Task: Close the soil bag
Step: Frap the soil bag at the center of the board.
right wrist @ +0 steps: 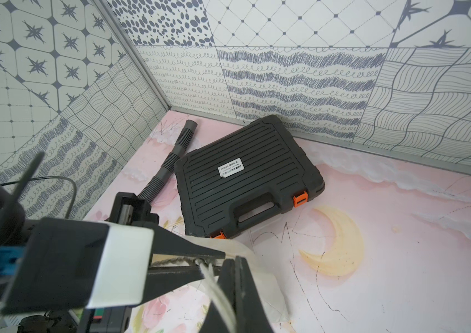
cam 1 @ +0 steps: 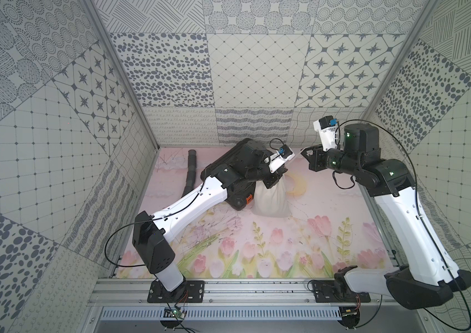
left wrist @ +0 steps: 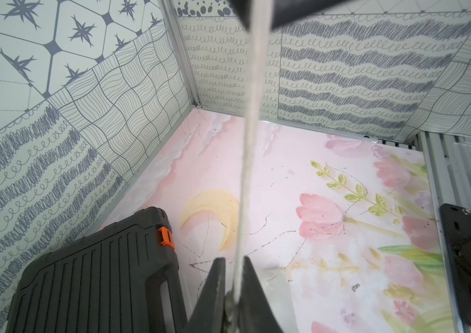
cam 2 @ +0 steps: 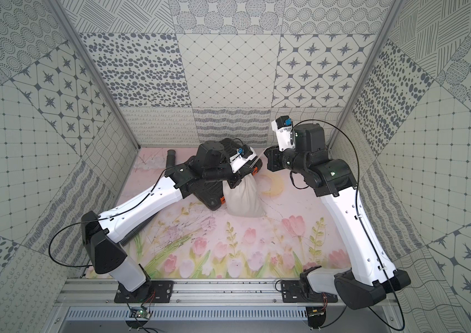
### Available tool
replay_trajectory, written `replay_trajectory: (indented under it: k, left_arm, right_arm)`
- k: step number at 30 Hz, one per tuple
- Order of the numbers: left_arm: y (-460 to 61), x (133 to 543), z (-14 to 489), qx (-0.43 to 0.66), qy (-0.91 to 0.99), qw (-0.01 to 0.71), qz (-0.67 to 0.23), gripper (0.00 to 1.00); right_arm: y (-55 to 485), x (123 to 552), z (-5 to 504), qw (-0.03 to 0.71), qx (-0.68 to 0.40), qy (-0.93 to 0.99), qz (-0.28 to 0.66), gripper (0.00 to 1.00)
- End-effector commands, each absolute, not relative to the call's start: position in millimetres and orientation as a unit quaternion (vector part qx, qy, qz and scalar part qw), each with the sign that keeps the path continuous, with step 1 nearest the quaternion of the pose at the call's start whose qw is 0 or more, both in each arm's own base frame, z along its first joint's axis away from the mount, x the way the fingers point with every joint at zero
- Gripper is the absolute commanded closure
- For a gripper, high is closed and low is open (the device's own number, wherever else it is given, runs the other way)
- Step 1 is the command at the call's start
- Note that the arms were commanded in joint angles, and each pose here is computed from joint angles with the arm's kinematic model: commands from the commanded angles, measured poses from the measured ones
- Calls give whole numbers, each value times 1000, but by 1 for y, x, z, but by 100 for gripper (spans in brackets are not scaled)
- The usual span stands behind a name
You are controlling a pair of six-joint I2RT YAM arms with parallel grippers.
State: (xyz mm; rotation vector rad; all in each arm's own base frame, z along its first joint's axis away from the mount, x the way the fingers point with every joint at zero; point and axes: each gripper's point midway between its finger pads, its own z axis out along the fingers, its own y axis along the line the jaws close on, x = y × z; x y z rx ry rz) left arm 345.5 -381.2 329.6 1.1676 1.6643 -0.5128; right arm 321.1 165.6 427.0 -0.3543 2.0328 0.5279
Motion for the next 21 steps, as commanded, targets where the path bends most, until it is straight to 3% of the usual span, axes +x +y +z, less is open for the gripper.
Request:
replay_trajectory:
  k: [1, 6, 9, 21]
  left_arm:
    - [-340, 346, 268, 492, 762, 408, -110, 88]
    - [-334, 347, 266, 491, 764, 408, -96, 89]
    - [-332, 349, 267, 487, 764, 413, -89, 100]
    - [-337, 335, 265, 502, 758, 399, -122, 100]
  right_arm:
    - [153, 323, 510, 606, -121, 752, 229, 100]
    - [151, 323, 508, 606, -121, 754, 224, 100]
    - [151, 324, 505, 605, -121, 755, 220, 100]
    - [142, 334, 466, 579, -114, 784, 193, 100]
